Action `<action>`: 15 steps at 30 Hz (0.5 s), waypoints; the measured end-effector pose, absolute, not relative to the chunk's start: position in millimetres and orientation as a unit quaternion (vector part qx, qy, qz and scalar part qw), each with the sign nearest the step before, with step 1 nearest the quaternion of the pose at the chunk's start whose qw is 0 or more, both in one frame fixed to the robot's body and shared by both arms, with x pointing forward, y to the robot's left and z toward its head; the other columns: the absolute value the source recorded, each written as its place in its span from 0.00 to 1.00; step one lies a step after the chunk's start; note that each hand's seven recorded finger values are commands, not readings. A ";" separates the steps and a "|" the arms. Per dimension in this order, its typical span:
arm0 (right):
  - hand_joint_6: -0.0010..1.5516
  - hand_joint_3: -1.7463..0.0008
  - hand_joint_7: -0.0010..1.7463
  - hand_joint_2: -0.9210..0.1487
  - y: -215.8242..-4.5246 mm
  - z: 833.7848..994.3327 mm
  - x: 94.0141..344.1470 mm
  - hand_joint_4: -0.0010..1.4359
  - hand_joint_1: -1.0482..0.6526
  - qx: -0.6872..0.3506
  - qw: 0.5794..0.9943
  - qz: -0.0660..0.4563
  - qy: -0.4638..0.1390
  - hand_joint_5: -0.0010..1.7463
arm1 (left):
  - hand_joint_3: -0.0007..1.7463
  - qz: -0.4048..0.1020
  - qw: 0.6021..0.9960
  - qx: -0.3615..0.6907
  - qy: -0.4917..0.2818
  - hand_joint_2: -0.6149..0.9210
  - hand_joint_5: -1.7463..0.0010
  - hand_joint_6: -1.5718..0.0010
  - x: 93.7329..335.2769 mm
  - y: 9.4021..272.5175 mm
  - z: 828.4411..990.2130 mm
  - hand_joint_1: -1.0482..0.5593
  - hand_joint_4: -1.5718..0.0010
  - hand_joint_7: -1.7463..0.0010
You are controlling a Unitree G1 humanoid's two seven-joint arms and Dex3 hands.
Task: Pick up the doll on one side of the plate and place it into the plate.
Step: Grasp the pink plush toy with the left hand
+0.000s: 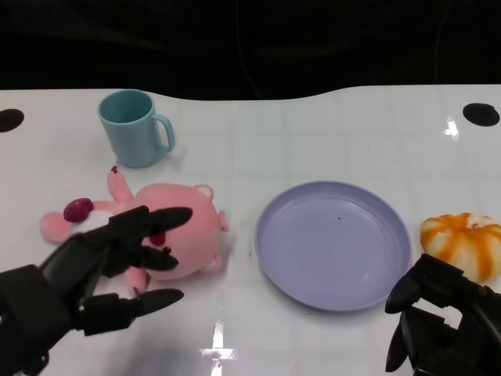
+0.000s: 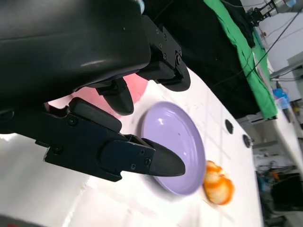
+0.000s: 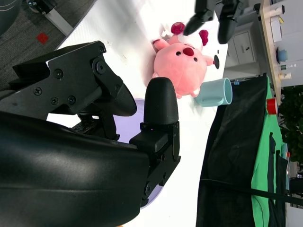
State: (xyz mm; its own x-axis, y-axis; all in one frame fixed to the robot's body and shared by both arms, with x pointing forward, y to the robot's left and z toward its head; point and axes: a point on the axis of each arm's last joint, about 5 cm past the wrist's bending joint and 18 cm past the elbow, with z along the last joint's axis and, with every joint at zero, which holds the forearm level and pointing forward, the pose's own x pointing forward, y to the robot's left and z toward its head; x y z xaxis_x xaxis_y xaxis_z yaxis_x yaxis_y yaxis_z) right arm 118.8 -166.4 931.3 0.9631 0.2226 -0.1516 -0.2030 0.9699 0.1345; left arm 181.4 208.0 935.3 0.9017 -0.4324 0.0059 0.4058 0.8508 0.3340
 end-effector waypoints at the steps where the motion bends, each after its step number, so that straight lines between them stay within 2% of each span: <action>1: 0.30 0.27 1.00 0.24 -166.3 931.5 119.1 0.46 0.56 0.059 0.989 0.108 0.082 1.00 | 0.04 -0.217 0.959 0.178 -0.047 1.00 0.52 0.85 183.2 208.5 939.0 0.21 0.94 0.95; 9: 0.29 0.28 1.00 0.23 -166.3 931.6 119.6 0.46 0.57 0.058 0.989 0.108 0.082 1.00 | 0.03 -0.201 0.940 0.269 -0.062 1.00 0.55 0.89 191.3 213.7 955.0 0.20 0.98 0.98; 11: 0.29 0.28 1.00 0.22 -166.3 931.6 119.6 0.46 0.57 0.059 0.989 0.108 0.082 1.00 | 0.04 -0.198 0.935 0.289 -0.062 1.00 0.61 0.90 191.6 213.1 955.8 0.17 0.98 0.99; 15: 0.28 0.28 1.00 0.22 -166.4 931.5 119.4 0.45 0.57 0.060 0.989 0.108 0.082 1.00 | 0.06 -0.168 0.884 0.432 -0.067 1.00 0.70 0.91 196.2 215.8 967.3 0.14 0.95 1.00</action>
